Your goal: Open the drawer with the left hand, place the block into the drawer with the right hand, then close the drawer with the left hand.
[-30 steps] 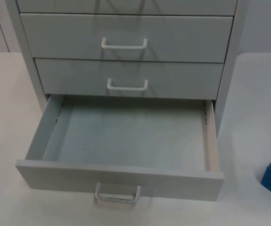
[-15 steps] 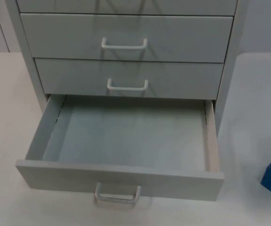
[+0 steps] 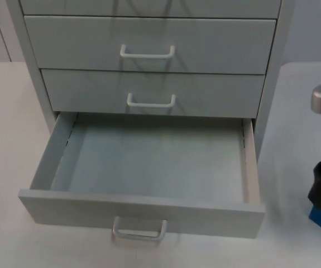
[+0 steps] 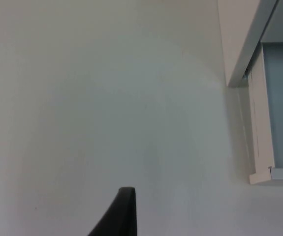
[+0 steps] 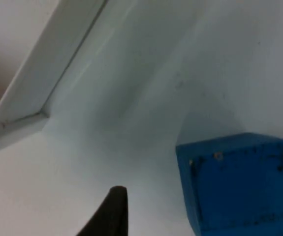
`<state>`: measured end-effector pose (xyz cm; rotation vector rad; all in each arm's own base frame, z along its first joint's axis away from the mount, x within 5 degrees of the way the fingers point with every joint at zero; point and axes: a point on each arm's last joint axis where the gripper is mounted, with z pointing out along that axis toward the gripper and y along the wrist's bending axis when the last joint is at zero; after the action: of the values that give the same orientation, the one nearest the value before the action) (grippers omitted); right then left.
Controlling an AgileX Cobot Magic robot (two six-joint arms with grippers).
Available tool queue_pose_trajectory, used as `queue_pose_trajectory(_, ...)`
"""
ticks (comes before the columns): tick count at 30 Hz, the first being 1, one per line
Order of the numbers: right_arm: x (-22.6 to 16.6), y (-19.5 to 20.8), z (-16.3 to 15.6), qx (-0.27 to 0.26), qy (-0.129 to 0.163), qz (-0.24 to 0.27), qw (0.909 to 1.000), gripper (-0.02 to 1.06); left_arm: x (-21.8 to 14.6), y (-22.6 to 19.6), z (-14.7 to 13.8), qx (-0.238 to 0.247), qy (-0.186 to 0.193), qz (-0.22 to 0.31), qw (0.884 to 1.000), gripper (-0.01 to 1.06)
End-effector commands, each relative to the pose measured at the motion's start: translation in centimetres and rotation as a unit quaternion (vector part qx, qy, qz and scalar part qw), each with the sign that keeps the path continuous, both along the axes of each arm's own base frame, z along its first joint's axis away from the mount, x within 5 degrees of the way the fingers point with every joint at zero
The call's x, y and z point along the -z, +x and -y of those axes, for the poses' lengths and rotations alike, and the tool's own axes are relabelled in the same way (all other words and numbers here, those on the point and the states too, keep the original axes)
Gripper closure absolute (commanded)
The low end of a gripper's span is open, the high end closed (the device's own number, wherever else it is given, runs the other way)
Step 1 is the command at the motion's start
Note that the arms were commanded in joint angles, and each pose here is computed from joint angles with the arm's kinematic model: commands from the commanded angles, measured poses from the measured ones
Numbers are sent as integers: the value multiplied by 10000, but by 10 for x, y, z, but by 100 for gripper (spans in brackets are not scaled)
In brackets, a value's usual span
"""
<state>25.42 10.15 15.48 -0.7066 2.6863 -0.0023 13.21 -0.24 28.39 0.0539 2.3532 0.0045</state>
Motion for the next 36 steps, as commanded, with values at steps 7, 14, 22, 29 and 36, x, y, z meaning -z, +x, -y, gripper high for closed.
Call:
queue_pose_trajectory(7,32,11,-4,-225,-379,-537,9976,4,0,0,1,2,-27,98,9999,0)
queue_pose_trajectory(14,52,11,-5,-235,-484,-817,9952,34,-1,0,1,2,-28,161,9999,0)
queue_pose_trajectory(22,22,6,-1,-35,-407,-628,9972,104,-2,1,0,4,0,206,9998,0)
queue_pose_trajectory(29,-60,-25,12,426,-28,-65,9991,104,-2,1,0,4,0,206,9998,0)
queue_pose_trajectory(36,-96,-50,21,473,359,561,9967,104,-1,1,1,2,-28,174,9998,0)
